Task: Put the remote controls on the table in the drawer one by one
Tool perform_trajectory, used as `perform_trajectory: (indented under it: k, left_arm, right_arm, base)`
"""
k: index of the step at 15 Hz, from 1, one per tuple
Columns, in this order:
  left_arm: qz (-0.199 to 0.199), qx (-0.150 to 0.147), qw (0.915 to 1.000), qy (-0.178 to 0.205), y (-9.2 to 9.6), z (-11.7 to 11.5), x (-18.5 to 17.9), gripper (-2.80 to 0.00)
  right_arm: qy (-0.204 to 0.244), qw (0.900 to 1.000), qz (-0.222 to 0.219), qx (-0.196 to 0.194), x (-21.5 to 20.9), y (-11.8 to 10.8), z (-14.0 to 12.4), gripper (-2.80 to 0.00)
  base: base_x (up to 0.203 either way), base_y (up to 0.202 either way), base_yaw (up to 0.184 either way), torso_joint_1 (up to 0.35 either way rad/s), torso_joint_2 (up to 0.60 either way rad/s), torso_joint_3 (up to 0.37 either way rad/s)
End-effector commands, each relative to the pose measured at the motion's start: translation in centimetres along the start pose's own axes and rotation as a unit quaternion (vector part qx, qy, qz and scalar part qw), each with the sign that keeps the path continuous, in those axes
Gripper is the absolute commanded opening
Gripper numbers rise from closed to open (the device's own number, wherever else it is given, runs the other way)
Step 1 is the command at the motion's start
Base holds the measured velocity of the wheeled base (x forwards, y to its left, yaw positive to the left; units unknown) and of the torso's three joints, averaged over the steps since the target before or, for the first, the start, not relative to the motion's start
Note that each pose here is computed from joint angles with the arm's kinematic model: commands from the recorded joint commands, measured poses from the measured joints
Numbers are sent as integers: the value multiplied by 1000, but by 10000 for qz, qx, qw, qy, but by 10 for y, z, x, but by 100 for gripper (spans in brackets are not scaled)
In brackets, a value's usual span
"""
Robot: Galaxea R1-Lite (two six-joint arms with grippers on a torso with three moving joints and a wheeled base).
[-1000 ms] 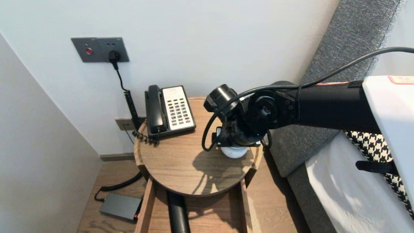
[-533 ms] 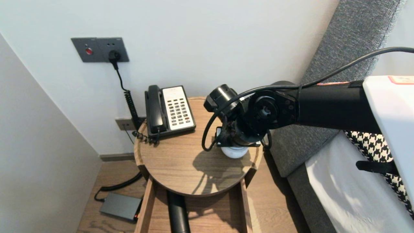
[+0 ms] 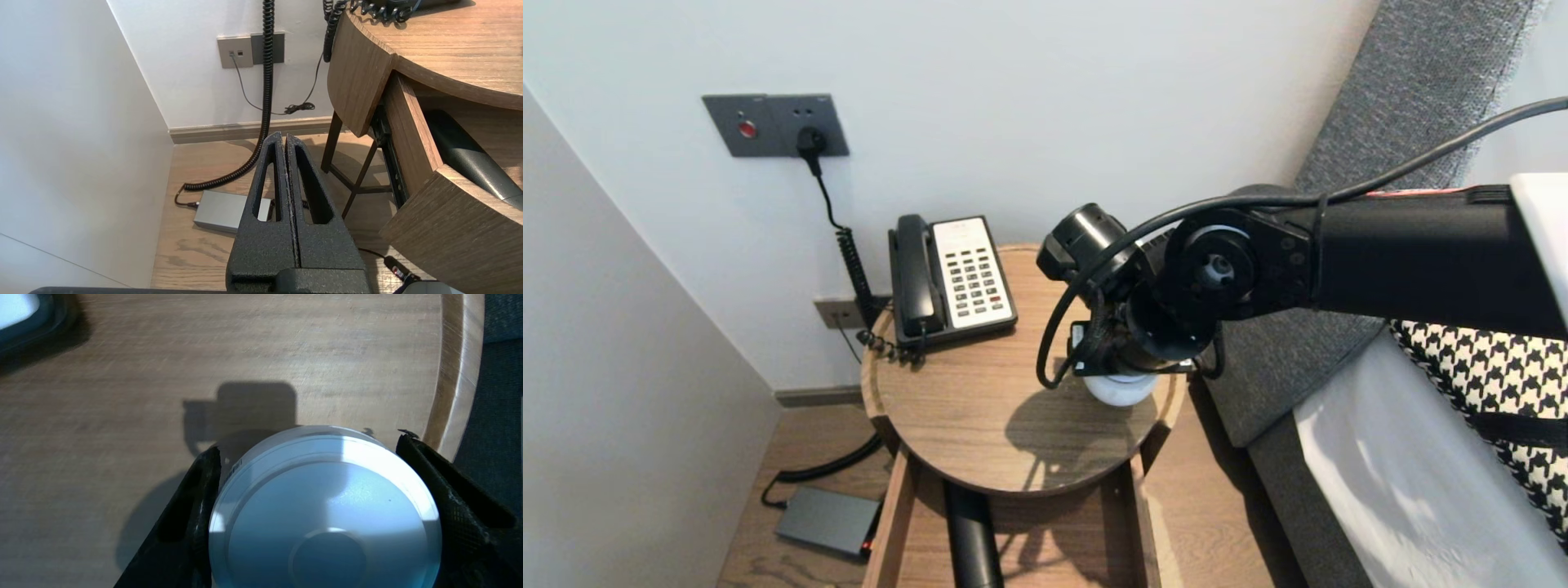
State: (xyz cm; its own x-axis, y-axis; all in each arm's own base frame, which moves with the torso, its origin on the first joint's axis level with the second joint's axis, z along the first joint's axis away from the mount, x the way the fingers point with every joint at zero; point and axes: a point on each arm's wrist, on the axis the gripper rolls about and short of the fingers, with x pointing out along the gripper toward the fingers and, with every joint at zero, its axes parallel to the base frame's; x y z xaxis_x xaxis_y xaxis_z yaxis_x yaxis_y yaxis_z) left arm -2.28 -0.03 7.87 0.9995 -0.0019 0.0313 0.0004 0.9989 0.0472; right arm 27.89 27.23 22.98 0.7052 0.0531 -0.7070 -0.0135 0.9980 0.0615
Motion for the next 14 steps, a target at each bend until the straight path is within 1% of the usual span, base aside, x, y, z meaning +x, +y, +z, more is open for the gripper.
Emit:
perform_trajectory:
  k: [1,2,5,7,9,10,13,14]
  left_arm:
    - [0,2,10000,49,0,-3,1,-280]
    - [0,2,10000,49,0,-3,1,-280]
    - [7,2,10000,50,0,-3,1,-280]
    - [0,2,10000,49,0,-3,1,-280]
    - [4,2,10000,49,0,-3,1,-280]
    - [7,2,10000,50,0,-3,1,-280]
    - [0,2,10000,49,0,-3,1,-280]
    - [0,2,10000,49,0,-3,1,-280]
  right_arm:
    - [-140,9994,300,-64,-37,2,-2,-280]
    - [-140,9991,385,-121,-45,5,-5,-280]
    - [0,9961,758,-460,-84,21,-30,-280]
    - [184,9946,853,-564,-96,28,-45,-280]
    - [414,9920,1038,-595,-103,36,-59,-280]
    - [548,9906,1081,-638,-105,39,-68,-280]
    - [899,9887,980,-695,-100,42,-90,-280]
    - [985,9879,982,-681,-99,42,-93,-280]
  base:
    - [0,0,0,0,0,0]
    - [0,0,0,0,0,0]
    - [0,0,0,0,0,0]
    - [0,0,0,0,0,0]
    - [0,0,0,0,0,0]
    - [0,0,0,0,0,0]
    - [0,0,0,0,0,0]
    - [0,0,0,0,0,0]
